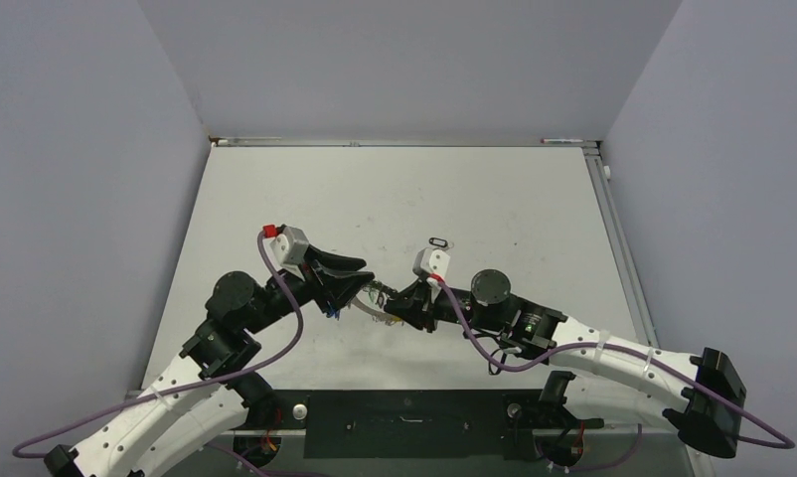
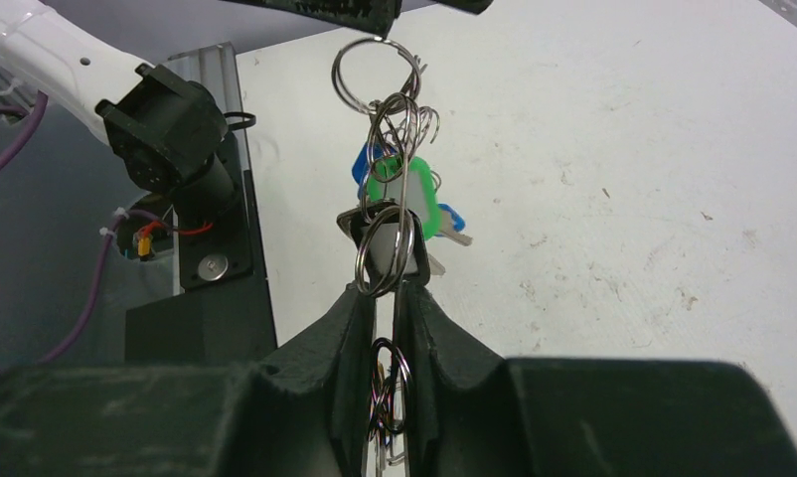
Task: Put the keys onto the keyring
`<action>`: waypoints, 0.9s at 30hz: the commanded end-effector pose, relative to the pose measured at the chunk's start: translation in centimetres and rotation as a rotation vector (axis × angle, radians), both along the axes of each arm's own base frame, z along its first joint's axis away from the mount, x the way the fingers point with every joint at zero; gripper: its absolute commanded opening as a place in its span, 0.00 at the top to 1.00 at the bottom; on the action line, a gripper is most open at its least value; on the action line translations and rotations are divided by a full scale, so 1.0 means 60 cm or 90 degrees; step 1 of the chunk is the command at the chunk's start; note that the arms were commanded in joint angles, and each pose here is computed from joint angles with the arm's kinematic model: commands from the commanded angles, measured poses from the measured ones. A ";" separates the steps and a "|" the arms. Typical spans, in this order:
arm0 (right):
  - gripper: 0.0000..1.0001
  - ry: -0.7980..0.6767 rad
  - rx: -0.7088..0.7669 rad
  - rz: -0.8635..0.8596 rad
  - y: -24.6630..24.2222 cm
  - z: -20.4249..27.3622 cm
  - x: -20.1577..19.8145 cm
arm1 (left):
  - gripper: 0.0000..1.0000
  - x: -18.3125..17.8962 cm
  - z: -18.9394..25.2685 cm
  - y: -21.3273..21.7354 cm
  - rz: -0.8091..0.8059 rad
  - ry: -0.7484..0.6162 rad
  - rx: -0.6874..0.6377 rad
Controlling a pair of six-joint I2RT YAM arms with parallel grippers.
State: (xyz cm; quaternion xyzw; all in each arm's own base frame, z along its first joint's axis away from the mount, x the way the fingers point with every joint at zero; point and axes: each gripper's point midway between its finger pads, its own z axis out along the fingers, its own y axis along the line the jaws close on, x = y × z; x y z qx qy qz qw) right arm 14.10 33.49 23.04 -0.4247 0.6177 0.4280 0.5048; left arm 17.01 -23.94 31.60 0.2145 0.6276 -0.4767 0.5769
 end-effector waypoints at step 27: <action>0.95 0.083 -0.075 -0.121 0.013 0.089 0.037 | 0.62 -0.042 0.015 0.027 -0.063 -0.495 0.264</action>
